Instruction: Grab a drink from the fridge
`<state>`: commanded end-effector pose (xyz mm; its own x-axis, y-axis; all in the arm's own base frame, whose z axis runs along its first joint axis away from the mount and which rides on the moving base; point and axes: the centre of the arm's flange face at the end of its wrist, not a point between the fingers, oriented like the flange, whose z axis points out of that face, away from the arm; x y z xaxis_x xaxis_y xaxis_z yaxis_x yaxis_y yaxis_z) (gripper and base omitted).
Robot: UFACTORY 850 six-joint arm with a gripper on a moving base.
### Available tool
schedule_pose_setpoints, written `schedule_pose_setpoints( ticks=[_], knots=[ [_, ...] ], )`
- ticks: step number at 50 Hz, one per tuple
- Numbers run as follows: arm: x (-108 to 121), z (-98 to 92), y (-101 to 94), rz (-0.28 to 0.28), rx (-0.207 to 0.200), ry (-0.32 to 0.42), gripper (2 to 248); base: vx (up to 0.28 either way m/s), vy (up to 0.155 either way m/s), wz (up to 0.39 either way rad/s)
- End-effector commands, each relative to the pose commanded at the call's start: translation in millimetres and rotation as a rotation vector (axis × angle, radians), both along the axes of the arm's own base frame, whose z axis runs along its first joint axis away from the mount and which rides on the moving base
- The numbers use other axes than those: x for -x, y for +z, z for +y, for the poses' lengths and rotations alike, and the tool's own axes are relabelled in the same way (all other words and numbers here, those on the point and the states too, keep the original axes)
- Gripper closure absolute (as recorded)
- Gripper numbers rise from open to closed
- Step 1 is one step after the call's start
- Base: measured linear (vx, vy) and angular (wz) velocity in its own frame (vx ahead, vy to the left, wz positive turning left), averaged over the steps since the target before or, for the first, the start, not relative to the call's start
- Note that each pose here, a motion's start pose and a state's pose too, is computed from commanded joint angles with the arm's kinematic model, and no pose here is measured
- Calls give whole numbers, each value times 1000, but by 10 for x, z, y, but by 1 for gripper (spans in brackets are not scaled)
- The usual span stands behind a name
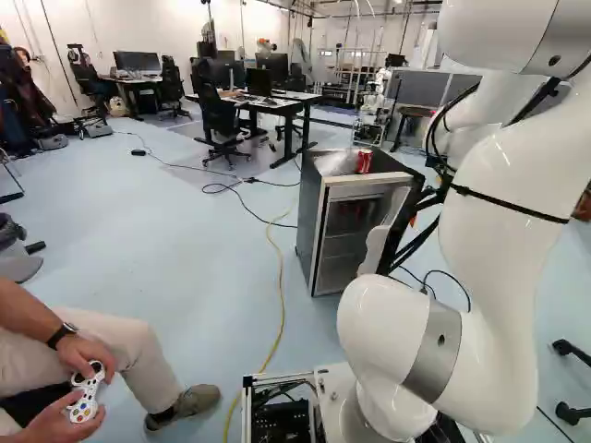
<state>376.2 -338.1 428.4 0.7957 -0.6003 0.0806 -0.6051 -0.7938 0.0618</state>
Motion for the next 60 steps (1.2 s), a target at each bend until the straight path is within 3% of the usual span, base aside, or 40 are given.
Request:
schedule_pose_setpoints(
  ticks=[60],
  knots=[
    [-421, 900, -5, 9, -7, 197, 3, 0, 0, 0]
  ],
)
